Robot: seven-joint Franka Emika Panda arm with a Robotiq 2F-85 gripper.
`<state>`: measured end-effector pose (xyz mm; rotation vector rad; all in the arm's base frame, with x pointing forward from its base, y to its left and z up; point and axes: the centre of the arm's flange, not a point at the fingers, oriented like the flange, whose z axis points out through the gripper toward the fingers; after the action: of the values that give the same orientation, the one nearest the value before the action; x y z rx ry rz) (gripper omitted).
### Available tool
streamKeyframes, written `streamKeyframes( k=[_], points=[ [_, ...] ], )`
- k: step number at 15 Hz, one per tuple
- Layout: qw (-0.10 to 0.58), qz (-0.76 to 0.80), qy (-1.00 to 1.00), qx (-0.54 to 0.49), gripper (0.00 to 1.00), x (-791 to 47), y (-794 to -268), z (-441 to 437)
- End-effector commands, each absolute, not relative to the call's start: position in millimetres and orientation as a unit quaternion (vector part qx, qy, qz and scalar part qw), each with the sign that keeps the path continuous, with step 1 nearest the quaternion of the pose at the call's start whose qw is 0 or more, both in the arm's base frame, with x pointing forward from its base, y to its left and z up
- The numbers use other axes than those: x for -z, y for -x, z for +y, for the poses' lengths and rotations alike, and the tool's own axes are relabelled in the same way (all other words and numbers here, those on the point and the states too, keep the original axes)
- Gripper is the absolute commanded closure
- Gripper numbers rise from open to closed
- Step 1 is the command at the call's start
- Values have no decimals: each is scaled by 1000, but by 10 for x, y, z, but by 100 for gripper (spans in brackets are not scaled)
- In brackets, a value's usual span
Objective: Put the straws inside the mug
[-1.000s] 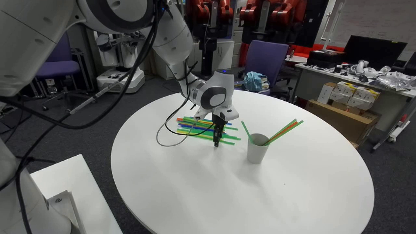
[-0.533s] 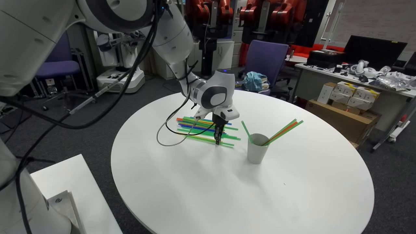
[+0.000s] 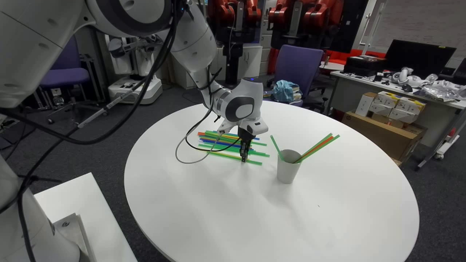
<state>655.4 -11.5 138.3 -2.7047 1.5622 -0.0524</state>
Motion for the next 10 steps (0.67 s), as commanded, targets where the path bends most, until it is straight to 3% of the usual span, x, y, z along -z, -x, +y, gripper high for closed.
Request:
streamKeyframes(
  k=[1, 3, 4, 5, 8, 9, 10],
  points=[
    [15, 499, 866, 22, 76, -1536, -6516, -178],
    [14, 500, 865, 35, 72, -1592, -6512, -184],
    [14, 500, 865, 37, 77, -1599, -6516, -190],
    [13, 500, 865, 39, 92, -1604, -6519, -193],
    [13, 501, 865, 42, 100, -1626, -6523, -209],
    [12, 500, 865, 42, 73, -1622, -6523, -210],
    [12, 500, 865, 42, 74, -1619, -6525, -211]
  ],
)
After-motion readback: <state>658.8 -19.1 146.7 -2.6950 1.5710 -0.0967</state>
